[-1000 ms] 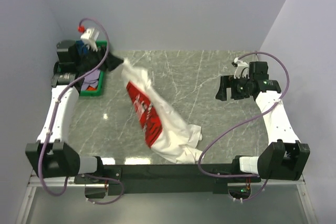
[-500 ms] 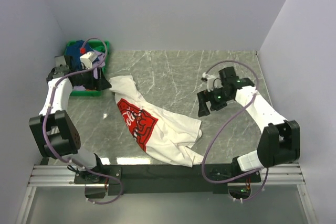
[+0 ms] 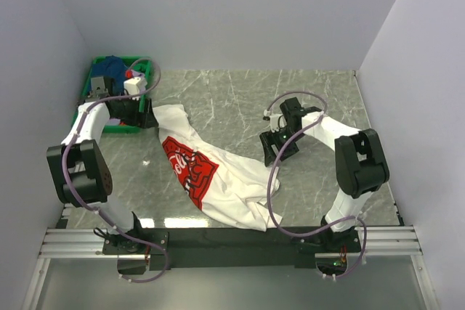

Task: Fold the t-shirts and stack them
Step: Flatten the tshirt out

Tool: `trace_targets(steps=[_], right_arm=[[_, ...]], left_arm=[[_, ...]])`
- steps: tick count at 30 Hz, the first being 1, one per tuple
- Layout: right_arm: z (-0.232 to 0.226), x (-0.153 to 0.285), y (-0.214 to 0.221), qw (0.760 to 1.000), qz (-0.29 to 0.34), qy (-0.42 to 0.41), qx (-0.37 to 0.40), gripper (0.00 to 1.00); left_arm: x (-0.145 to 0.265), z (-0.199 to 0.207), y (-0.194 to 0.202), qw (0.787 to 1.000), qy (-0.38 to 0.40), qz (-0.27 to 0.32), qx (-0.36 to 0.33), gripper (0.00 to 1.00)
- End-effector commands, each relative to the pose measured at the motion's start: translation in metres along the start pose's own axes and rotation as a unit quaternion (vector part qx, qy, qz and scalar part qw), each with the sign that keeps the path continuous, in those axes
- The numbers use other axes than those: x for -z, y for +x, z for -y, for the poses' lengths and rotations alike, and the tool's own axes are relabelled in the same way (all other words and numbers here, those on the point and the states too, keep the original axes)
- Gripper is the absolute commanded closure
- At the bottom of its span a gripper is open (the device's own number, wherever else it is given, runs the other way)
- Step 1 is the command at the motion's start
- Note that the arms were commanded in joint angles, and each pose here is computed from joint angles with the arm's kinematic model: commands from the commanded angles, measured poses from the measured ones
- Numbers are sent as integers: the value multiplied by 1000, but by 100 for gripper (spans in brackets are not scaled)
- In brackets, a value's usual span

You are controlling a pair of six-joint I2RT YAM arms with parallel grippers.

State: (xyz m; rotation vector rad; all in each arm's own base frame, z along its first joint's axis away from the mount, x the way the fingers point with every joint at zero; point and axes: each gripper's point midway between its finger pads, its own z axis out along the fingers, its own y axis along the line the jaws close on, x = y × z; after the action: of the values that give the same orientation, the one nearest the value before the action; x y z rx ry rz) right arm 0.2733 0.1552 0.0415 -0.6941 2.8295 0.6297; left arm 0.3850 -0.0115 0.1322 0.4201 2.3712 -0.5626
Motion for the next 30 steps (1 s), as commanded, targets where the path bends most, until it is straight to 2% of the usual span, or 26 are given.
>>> trace_targets(steps=[1,5,11,12,14,16,17,19,24,28,30], right_arm=[[-15,0,-9,999,3,-44,10,20],[-26,-2,6,996,-20,-84,16,24],[-36,0,17,992,-36,-115,22,44],[-36,0,18,992,-37,-116,22,50],[-37,1,19,992,-38,-118,24,57],[-38,2,19,992,-38,-119,25,72],[-38,3,19,992,-38,-120,24,88],[-38,5,18,992,-36,-116,25,100],[-34,12,13,995,-19,-99,29,100],[-32,25,5,996,3,-88,32,100],[-26,30,2,996,10,-81,27,100]], left_arm=[[-5,-16,-17,999,-39,3,-31,16],[-20,-22,-27,997,-64,-9,-51,14],[-47,-33,-32,994,-94,-40,-41,16],[-49,-35,-31,993,-99,-44,-38,16],[-54,-37,-27,993,-103,-53,-28,17],[-56,-36,-22,993,-102,-63,-20,17],[-55,-37,-19,992,-105,-66,-17,17],[-58,-36,-11,991,-108,-77,-13,19],[-66,-38,9,988,-111,-107,10,26],[-73,-37,10,987,-101,-118,33,41],[-76,-35,9,987,-91,-122,49,43]])
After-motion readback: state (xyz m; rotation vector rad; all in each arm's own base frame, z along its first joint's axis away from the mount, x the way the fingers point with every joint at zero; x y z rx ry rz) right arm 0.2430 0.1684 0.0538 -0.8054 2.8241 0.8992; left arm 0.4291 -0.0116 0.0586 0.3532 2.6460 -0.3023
